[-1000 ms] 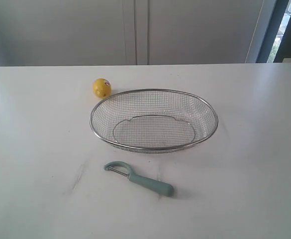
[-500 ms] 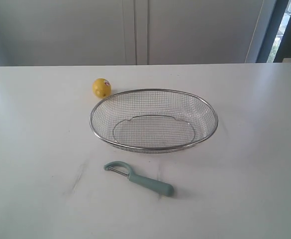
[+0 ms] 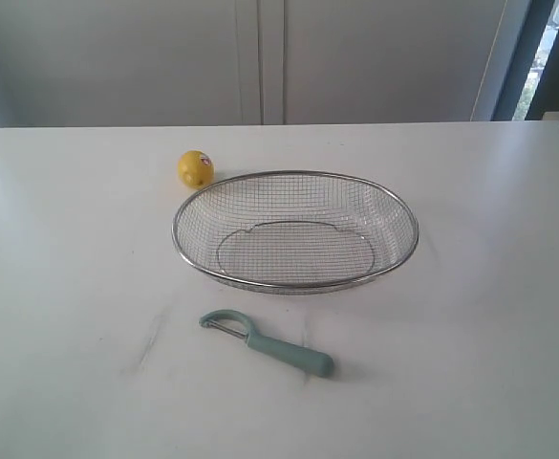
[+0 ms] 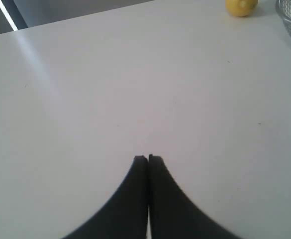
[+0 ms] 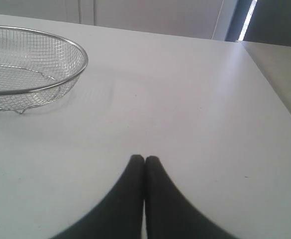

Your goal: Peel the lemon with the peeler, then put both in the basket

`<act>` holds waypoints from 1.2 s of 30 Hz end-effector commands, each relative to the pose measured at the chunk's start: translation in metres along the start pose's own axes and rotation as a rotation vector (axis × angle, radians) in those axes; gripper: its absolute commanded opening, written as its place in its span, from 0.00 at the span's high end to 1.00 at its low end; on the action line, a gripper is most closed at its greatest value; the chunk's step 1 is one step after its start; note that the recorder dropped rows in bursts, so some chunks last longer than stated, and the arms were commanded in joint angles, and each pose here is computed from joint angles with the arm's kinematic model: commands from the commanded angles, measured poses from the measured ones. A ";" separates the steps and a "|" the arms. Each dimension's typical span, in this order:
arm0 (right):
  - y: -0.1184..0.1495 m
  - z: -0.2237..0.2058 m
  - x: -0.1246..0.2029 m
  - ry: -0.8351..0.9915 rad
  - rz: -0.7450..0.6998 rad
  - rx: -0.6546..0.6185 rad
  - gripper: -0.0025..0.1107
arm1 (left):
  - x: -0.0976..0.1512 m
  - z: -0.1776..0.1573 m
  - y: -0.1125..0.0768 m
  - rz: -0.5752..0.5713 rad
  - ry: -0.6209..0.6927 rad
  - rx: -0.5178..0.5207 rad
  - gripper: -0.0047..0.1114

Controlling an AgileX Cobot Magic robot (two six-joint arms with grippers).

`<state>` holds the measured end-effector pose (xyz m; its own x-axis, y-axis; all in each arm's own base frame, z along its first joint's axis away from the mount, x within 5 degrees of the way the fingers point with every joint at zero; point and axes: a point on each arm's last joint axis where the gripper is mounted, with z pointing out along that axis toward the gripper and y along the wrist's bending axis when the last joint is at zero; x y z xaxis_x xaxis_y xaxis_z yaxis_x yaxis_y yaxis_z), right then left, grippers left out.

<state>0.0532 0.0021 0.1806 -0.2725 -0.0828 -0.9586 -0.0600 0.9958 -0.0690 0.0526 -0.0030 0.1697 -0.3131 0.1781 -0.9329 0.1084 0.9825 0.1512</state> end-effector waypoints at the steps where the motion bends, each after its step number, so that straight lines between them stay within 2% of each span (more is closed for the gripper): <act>1: 0.000 -0.001 -0.007 -0.084 -0.009 0.004 0.98 | 0.001 0.000 0.000 -0.007 -0.001 0.001 0.96; 5: -0.002 -0.007 -0.033 -0.381 -0.009 0.027 0.98 | 0.001 0.000 0.000 -0.007 -0.001 0.001 0.96; 11: -0.004 -0.019 -0.054 -0.648 -0.008 0.047 0.98 | 0.001 0.000 0.000 -0.007 -0.001 0.001 0.96; 29: -0.005 -0.033 -0.070 -0.883 0.039 0.043 0.98 | 0.001 0.000 0.000 -0.007 -0.001 0.001 0.96; 36: -0.006 -0.039 -0.074 -0.967 0.230 -0.048 0.98 | 0.001 0.000 0.000 -0.007 -0.001 0.001 0.96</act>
<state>0.0378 0.0015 0.2615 0.6049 0.1199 -0.7872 -0.0985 0.9923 0.0755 0.0526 -0.0030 0.1697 -0.3131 0.1781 -0.9329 0.1084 0.9825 0.1512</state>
